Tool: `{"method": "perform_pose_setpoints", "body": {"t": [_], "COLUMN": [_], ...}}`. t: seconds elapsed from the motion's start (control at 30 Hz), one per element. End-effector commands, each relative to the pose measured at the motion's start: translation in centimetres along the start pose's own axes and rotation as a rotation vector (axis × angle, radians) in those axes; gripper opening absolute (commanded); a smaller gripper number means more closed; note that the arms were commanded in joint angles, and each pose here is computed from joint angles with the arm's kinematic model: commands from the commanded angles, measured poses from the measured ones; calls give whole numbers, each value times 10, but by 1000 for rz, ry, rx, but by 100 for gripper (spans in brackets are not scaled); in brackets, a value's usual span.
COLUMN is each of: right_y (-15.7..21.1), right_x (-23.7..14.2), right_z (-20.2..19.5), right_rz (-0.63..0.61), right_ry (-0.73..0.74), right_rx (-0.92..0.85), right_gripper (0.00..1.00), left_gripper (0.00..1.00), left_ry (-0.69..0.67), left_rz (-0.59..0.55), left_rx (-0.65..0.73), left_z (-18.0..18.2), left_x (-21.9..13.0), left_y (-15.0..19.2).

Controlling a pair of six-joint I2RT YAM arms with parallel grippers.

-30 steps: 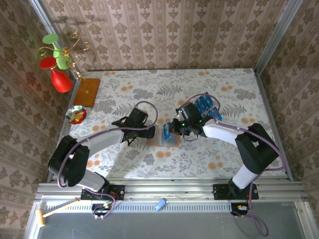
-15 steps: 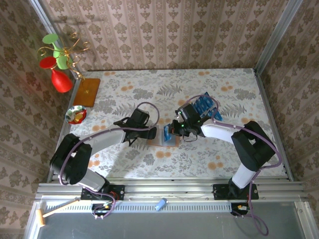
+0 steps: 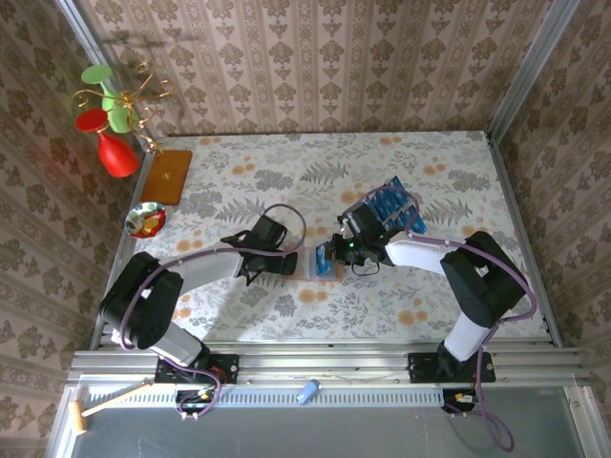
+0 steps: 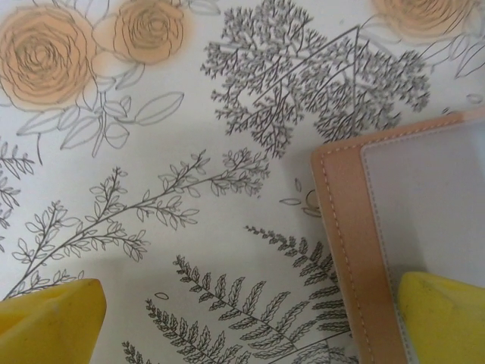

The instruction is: Put the credit cards into the card holder

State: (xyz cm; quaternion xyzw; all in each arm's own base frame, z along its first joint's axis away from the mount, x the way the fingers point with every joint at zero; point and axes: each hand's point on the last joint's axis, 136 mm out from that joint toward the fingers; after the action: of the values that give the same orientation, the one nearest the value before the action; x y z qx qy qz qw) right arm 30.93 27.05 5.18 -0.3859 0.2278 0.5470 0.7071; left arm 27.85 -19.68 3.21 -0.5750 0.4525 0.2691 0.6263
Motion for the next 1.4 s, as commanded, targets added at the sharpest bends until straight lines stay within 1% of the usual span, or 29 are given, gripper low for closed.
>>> {"method": "perform_pose_setpoints", "body": {"t": [0.0,0.27,0.53,0.7,0.87,1.0,1.13,1.37], "right_y": [3,4,-11,-15,-15,-12,-8,-4], "right_x": [2,0,-16,-18,-9,0,6,9], "right_z": [-9,-14,12,21,24,27,24,17], "right_rz": [0,-2,-57,-62,-48,-34,-22,-16], "right_ry": [10,0,-89,-116,-136,-146,-143,-128], "right_rx": [24,33,-7,-8,7,12,19,24], "right_gripper": [0,0,0,0,0,0,0,0], "left_gripper": [100,100,100,100,100,100,100,100], "left_ry": [-29,-34,-35,-20,17,49,76,59], "left_rz": [12,23,17,-25,-76,-97,-87,-38], "left_rx": [4,-10,-12,-5,-4,-7,2,37], "left_z": [6,10,10,5,-4,-12,-22,-30], "left_x": [5,7,5,-9,-27,-34,-30,-12], "left_y": [8,18,17,-2,-23,-34,-34,-15]}}
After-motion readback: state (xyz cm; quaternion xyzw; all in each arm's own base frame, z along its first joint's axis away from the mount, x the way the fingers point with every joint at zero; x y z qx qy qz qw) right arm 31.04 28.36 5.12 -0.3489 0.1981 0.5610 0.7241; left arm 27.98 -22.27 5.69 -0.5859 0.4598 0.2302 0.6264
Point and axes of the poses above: each hand's point on the last joint's axis, 136 mm out from that joint toward the fingers, its own x axis out along the fingers, its own z axis along the line the jaws close on, y = z × x, and after that the axes turned 4 degrees about -x, right-handed
